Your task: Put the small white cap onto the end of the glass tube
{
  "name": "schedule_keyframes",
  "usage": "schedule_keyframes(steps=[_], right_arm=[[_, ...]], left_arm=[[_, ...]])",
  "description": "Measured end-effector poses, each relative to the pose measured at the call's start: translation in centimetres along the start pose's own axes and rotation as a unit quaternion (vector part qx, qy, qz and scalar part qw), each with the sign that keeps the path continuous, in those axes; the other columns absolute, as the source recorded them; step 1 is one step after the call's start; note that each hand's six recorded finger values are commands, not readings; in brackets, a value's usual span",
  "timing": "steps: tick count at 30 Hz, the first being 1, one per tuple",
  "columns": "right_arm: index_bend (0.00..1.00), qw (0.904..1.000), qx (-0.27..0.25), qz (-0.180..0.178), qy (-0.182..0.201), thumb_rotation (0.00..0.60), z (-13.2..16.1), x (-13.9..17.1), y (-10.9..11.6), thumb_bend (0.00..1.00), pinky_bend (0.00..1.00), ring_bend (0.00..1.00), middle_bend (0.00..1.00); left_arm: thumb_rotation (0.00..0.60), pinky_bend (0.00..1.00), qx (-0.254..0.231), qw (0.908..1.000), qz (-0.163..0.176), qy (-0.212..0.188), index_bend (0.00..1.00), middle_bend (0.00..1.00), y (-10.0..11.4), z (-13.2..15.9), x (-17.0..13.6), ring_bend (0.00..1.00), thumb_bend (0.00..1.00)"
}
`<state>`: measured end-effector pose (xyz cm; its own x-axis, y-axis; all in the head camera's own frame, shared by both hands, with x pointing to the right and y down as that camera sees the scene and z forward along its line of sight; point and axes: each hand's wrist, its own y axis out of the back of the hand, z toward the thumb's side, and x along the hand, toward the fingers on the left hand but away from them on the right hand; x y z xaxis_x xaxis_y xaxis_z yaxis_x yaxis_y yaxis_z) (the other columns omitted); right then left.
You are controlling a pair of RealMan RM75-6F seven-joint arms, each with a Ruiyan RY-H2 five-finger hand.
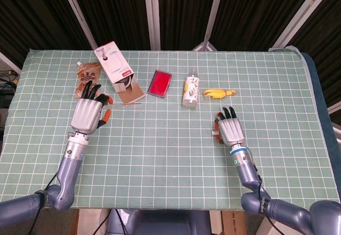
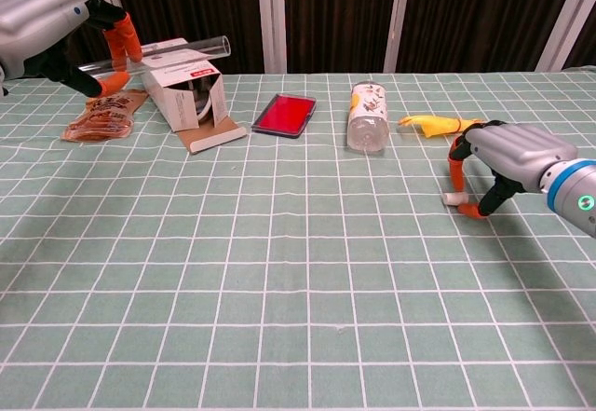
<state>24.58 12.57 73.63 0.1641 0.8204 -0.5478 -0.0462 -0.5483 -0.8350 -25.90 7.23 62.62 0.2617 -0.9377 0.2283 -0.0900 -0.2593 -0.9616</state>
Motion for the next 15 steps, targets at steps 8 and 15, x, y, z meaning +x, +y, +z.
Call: schedule_keyframes(steps=[8, 15], right_arm=[[0.61, 0.9991, -0.004, -0.041, -0.001, 0.600, -0.5, 0.1, 2.4, 0.36, 0.00, 0.09, 0.27], [0.61, 0.9945, 0.000, -0.105, 0.004, 0.600, -1.3, 0.6, 6.2, 0.36, 0.00, 0.09, 0.27]], left_arm=[[0.600, 0.05, -0.014, 0.9998, -0.008, -0.006, 0.51, 0.52, -0.8, 1.2, -0.2, 0.14, 0.66], [0.600, 0.05, -0.055, 0.9979, -0.034, 0.007, 0.51, 0.52, -3.5, 3.3, -0.8, 0.14, 0.66]])
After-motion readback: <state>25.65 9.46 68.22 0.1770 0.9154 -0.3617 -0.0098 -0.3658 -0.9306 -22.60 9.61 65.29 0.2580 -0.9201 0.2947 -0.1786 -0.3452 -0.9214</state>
